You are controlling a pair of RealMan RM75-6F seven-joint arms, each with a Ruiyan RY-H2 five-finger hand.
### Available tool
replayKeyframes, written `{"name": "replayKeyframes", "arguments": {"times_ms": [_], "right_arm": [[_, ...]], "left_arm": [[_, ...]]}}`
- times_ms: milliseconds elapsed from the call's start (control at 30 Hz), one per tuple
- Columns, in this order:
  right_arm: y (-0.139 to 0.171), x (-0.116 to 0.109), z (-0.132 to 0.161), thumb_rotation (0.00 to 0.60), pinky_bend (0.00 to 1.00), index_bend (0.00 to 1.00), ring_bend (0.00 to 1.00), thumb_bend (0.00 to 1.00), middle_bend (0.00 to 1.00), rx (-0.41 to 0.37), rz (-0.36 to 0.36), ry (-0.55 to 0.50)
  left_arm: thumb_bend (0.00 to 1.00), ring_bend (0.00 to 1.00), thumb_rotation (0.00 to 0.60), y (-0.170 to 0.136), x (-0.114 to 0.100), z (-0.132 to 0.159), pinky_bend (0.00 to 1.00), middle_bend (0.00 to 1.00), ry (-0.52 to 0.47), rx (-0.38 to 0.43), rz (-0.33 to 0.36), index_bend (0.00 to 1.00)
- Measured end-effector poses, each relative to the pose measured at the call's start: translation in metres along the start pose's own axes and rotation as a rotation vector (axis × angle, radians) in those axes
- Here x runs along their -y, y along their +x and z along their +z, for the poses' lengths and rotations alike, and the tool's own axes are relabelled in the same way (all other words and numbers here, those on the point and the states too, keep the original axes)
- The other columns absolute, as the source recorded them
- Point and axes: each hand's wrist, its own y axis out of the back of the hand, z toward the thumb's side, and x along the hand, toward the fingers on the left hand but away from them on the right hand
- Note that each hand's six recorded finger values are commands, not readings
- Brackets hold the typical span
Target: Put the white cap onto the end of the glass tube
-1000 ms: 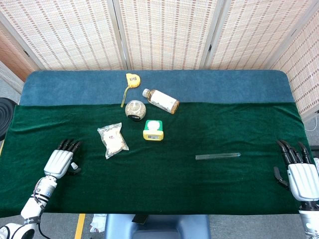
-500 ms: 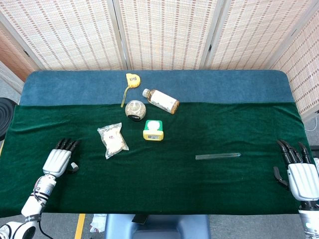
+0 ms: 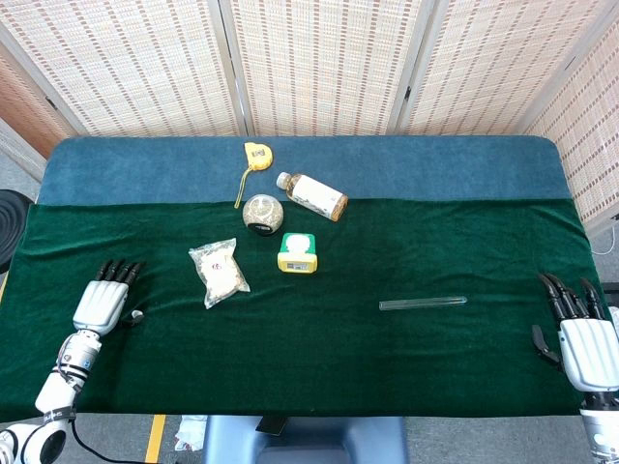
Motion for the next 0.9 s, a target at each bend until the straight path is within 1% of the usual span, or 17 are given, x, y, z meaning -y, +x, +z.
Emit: {"name": "replayKeyframes", "arguments": {"times_ms": [700, 900], "right_arm": [[0.003, -0.001, 0.000, 0.600, 0.00, 0.06, 0.19, 0.52, 0.14, 0.000, 0.000, -0.002], [0.004, -0.001, 0.000, 0.600, 0.00, 0.06, 0.22, 0.52, 0.14, 0.001, 0.002, -0.009]], "left_arm": [[0.24, 0.06, 0.600, 0.002, -0.009, -0.012, 0.00, 0.16, 0.023, -0.035, -0.004, 0.10], [0.24, 0.07, 0.600, 0.001, -0.012, -0.013, 0.00, 0.16, 0.018, -0.035, 0.004, 0.09]]}}
